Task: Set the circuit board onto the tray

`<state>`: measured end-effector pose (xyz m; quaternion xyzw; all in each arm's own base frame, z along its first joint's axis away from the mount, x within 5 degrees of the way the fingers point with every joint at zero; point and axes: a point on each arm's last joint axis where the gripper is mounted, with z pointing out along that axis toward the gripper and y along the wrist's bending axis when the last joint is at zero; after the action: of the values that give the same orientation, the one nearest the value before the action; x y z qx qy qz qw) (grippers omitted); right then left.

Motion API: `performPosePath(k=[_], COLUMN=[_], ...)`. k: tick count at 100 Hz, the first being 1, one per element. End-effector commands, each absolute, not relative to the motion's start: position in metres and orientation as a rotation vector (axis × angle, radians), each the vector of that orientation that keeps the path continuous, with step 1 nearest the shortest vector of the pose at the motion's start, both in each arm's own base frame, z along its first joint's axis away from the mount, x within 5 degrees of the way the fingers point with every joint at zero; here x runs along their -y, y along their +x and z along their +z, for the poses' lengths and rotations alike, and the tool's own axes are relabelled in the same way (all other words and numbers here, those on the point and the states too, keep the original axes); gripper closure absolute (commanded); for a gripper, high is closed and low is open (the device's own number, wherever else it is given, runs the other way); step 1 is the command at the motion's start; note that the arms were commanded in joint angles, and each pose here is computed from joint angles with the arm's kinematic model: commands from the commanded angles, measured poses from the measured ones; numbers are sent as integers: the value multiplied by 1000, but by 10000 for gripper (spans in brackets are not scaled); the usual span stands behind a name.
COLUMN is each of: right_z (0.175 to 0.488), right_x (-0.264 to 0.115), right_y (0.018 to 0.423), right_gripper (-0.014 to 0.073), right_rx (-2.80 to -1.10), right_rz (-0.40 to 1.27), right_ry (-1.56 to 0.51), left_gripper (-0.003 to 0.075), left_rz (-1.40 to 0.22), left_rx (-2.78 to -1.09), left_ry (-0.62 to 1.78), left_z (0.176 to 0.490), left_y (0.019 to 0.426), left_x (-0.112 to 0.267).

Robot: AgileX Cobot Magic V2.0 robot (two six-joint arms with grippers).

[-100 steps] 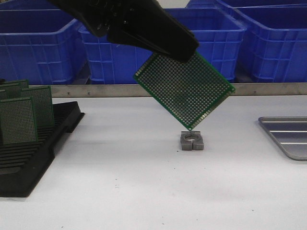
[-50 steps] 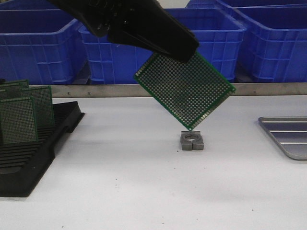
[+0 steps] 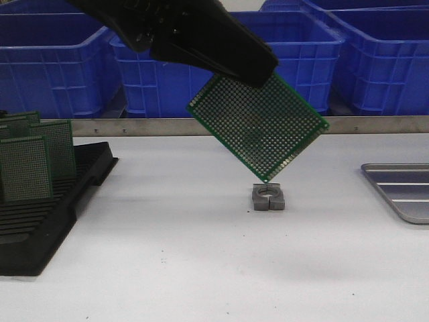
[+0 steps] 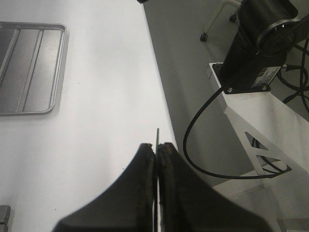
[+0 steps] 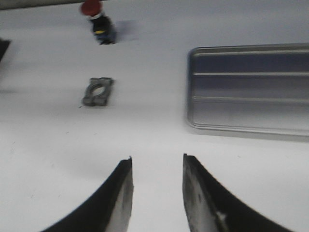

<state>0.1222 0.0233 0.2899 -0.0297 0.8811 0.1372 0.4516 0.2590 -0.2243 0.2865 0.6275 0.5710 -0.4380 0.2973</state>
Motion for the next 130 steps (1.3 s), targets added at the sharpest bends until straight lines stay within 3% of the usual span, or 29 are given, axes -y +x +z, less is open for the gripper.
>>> performPosePath(k=[1, 9, 16, 33, 88, 97, 130], right_z=[305, 304, 301, 294, 283, 279, 277], right_x=[-35, -47, -57, -79, -130, -135, -140], right_y=[131, 134, 135, 142, 198, 204, 210], right_gripper=[213, 90, 49, 50, 64, 143, 625], right_rx=[-2059, -2029, -1997, -1906, -1993, -2018, -2032], right_rz=[367, 429, 456, 513, 709, 767, 813], right_ry=[-275, -440, -606, -864, -1066, -1065, -1074], left_gripper=[741, 740, 741, 741, 740, 741, 740], left_rz=[-1215, -1215, -1215, -1215, -1215, -1215, -1199], left_rx=[-1427, -1427, -1427, -1427, -1427, -1427, -1435], left_ry=[1611, 1611, 1611, 1611, 1611, 1611, 1601], left_z=[313, 313, 313, 313, 313, 313, 313], left_y=[253, 253, 253, 253, 253, 253, 254], left_x=[226, 226, 226, 226, 226, 226, 227])
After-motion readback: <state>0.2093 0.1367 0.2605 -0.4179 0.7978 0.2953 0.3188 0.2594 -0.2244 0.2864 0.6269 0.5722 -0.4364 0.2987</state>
